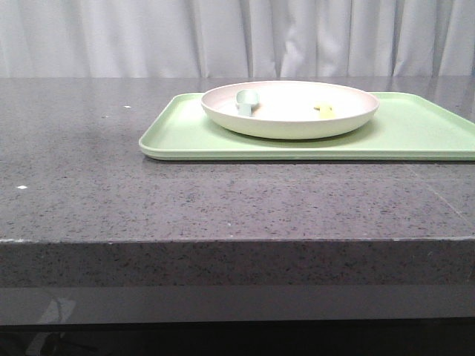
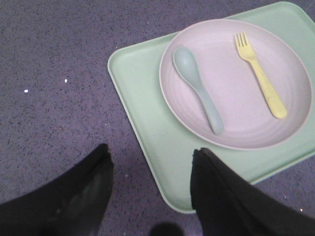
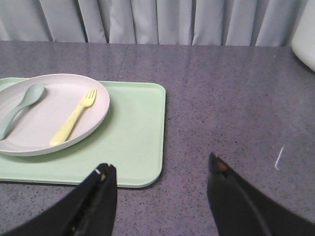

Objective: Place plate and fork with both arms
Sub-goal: 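Move the right gripper above the yellow fork on the plate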

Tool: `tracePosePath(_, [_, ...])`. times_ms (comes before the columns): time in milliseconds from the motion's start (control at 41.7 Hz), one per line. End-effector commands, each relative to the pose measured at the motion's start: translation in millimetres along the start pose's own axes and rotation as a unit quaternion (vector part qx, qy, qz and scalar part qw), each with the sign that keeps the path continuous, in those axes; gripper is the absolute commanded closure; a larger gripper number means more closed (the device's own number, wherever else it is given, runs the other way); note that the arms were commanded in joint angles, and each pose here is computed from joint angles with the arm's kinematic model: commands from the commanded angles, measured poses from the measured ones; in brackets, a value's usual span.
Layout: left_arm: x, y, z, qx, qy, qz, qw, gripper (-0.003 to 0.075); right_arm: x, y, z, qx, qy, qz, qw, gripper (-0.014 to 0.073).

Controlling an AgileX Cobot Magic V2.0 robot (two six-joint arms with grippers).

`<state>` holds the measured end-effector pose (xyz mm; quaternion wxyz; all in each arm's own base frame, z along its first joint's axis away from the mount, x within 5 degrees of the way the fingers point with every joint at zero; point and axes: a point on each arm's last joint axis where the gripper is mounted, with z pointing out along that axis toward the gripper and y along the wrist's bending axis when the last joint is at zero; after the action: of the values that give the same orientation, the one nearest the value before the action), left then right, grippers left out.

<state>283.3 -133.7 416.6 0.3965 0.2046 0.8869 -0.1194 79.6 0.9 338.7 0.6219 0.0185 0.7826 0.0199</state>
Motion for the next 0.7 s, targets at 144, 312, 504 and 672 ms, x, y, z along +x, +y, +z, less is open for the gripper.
tracePosePath(144, [46, -5, -59, 0.000, -0.065, 0.017, 0.998, 0.0353, -19, 0, -2, 0.001, -0.056, -0.006, 0.998, 0.0157])
tracePosePath(312, [94, -7, -79, -0.001, -0.063, 0.017, 0.998, 0.0353, -19, 0, -2, 0.001, -0.056, -0.006, 0.998, 0.0157])
tracePosePath(504, [147, -8, -95, -0.001, -0.064, 0.017, 0.998, 0.0353, -19, 0, -2, 0.001, -0.056, -0.006, 0.998, 0.0157])
tracePosePath(672, [177, -8, -107, -0.001, -0.079, 0.018, 0.997, 0.0353, -18, 1, -2, 0.000, -0.056, -0.003, 0.998, 0.0157])
